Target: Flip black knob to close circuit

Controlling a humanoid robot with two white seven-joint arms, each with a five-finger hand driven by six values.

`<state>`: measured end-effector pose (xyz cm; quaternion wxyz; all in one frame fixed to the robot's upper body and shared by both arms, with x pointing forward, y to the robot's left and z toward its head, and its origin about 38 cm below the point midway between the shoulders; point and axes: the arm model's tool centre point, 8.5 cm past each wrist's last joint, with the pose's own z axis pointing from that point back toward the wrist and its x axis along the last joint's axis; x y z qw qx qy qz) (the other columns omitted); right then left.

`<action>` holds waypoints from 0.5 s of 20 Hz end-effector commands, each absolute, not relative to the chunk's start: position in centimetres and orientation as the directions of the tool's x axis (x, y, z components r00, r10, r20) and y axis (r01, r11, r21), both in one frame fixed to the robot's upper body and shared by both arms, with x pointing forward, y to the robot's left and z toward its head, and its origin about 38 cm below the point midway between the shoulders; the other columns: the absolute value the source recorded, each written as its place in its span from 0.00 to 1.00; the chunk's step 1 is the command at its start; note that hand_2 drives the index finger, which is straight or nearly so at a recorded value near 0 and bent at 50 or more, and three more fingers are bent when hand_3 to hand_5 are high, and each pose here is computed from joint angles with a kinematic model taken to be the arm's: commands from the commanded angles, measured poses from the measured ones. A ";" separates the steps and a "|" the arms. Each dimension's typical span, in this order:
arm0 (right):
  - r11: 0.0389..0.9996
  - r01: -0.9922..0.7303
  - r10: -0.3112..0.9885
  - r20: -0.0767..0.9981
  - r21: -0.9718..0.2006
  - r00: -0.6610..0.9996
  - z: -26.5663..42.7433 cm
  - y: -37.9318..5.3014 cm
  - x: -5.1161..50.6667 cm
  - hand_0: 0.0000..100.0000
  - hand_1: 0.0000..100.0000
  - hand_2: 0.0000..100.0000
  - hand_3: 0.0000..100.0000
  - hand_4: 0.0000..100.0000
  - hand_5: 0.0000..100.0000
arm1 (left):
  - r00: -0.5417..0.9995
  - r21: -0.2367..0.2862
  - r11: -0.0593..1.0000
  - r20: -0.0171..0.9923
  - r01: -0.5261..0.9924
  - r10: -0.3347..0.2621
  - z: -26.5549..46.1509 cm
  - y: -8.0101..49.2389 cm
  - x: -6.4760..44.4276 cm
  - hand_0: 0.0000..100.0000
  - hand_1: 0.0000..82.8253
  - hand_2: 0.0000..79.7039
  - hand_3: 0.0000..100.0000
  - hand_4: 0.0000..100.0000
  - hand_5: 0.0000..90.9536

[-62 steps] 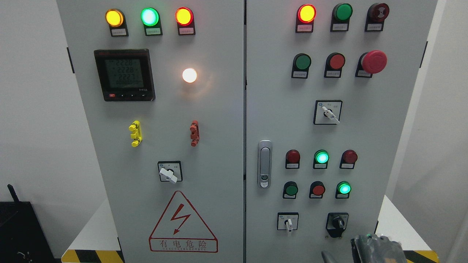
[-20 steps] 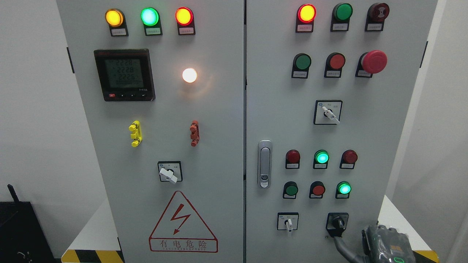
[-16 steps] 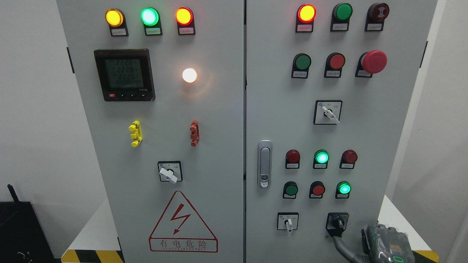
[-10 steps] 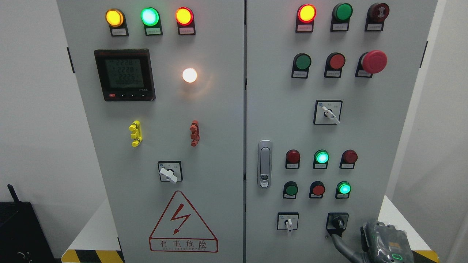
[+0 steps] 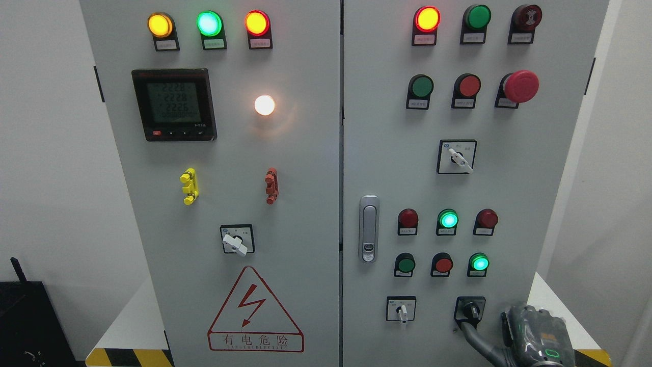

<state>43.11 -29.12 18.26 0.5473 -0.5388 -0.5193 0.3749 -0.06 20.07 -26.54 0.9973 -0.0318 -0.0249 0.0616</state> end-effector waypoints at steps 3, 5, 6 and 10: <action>0.147 0.132 0.966 0.171 -0.980 0.195 17.6 -29.6 43.2 0.00 0.00 0.94 1.00 0.87 0.93 | 0.991 -0.066 0.990 0.045 -0.122 0.125 -26.5 20.1 -0.1 0.12 0.67 0.00 0.00 0.00 0.00; 0.169 0.137 0.962 0.194 -0.976 0.191 17.7 -29.8 43.2 0.00 0.00 0.94 1.00 0.87 0.93 | 0.991 -0.066 0.990 0.045 -0.122 0.125 -26.5 20.1 -0.1 0.12 0.67 0.00 0.00 0.00 0.00; 0.171 0.143 0.960 0.198 -0.975 0.199 17.7 -29.9 43.2 0.00 0.00 0.94 1.00 0.87 0.93 | 0.991 -0.066 0.990 0.045 -0.122 0.125 -26.5 20.1 -0.1 0.12 0.67 0.00 0.00 0.00 0.00; 0.180 0.150 0.957 0.208 -0.972 0.203 17.9 -30.1 43.2 0.00 0.00 0.94 1.00 0.87 0.93 | 0.991 -0.066 0.990 0.043 -0.122 0.125 -26.5 20.1 -0.2 0.12 0.67 0.00 0.00 0.00 0.00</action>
